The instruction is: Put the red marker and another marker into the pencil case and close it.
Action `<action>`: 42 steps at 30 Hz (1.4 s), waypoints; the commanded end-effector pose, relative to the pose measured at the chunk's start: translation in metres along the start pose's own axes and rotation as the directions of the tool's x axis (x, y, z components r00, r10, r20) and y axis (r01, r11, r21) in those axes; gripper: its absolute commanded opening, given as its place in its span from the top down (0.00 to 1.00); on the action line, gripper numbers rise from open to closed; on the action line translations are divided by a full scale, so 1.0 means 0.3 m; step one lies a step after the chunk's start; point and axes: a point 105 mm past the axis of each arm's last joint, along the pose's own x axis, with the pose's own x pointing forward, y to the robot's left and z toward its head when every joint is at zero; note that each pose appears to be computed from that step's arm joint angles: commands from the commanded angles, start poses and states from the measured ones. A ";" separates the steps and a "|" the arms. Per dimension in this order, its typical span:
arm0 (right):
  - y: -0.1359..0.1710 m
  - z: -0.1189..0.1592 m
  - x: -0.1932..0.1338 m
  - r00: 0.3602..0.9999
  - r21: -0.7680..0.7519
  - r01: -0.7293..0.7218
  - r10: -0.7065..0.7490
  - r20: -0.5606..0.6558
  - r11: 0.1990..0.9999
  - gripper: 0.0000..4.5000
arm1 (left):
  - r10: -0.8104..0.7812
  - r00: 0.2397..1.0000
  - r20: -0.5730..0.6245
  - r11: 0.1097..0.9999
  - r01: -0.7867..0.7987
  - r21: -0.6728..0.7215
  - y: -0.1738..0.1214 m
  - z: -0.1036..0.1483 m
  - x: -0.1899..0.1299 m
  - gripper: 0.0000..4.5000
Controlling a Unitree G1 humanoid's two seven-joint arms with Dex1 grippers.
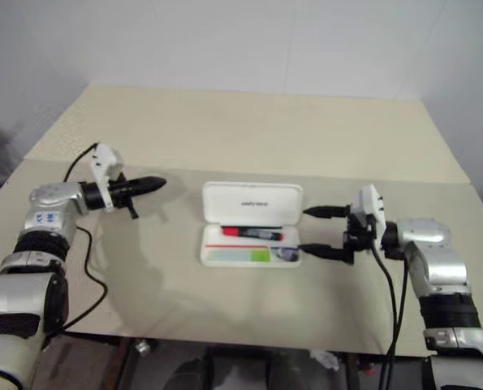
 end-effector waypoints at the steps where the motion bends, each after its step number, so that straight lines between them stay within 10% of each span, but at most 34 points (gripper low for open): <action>1: -0.001 0.034 -0.009 0.999 -0.048 0.031 -0.030 0.025 0.998 0.00 | 0.052 0.997 0.056 0.998 -0.050 -0.044 0.023 0.062 0.039 0.99; 22: 0.022 0.035 -0.110 0.997 -0.051 0.078 -0.077 0.008 0.996 0.00 | -0.519 0.843 0.137 0.843 0.532 -0.079 -0.253 0.127 0.160 0.99; 42: 0.001 0.018 -0.173 1.000 -0.024 -0.002 0.001 -0.021 1.000 0.00 | -0.775 0.584 -0.241 0.581 0.809 0.092 -0.434 -0.018 0.155 0.99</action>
